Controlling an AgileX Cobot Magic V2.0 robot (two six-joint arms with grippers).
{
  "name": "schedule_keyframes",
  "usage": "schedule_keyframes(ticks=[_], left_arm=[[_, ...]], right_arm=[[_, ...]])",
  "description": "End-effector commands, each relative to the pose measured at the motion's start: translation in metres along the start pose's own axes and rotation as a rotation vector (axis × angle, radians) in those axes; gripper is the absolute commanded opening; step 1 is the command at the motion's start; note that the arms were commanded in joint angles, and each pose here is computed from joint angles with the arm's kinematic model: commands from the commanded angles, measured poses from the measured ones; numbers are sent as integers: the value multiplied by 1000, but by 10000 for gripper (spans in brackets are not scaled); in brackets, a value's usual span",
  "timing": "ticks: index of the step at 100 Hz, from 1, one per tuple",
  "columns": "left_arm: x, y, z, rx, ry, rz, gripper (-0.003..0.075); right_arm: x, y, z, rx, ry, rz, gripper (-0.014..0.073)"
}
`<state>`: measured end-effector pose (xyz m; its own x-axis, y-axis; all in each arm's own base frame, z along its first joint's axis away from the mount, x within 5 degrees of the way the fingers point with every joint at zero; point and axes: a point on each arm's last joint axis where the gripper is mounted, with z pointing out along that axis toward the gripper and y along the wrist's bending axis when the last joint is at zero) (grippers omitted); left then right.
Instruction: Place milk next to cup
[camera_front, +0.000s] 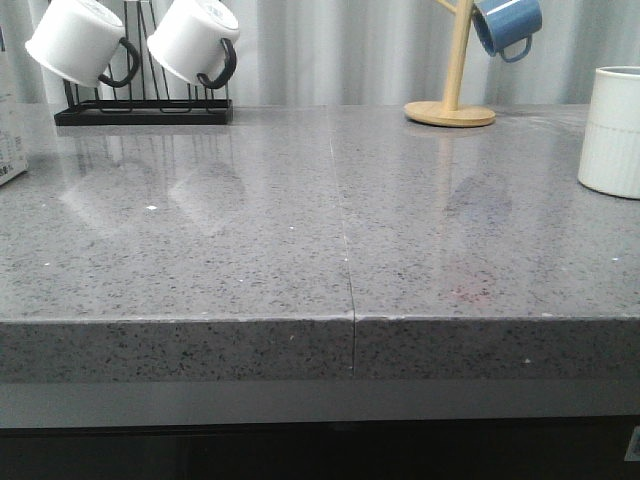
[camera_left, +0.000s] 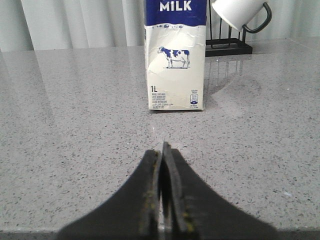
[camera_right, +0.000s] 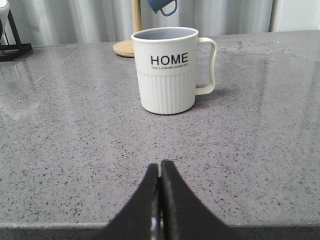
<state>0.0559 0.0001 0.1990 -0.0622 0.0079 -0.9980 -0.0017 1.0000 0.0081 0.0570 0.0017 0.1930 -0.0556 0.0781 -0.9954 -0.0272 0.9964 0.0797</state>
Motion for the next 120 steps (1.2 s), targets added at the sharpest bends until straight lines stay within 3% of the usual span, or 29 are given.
schedule_keyframes(ticks=[1,87,120], left_arm=[[5,0,0,-1,-73,-10,-21],[5,0,0,-1,-73,-10,-21],[5,0,0,-1,-73,-10,-21]], right_arm=[[-15,2,-4,-16,-127,3,-38],[-16,2,-4,-17,-122,3,-38],[-75,6,-20,-22,-206,4,-38]])
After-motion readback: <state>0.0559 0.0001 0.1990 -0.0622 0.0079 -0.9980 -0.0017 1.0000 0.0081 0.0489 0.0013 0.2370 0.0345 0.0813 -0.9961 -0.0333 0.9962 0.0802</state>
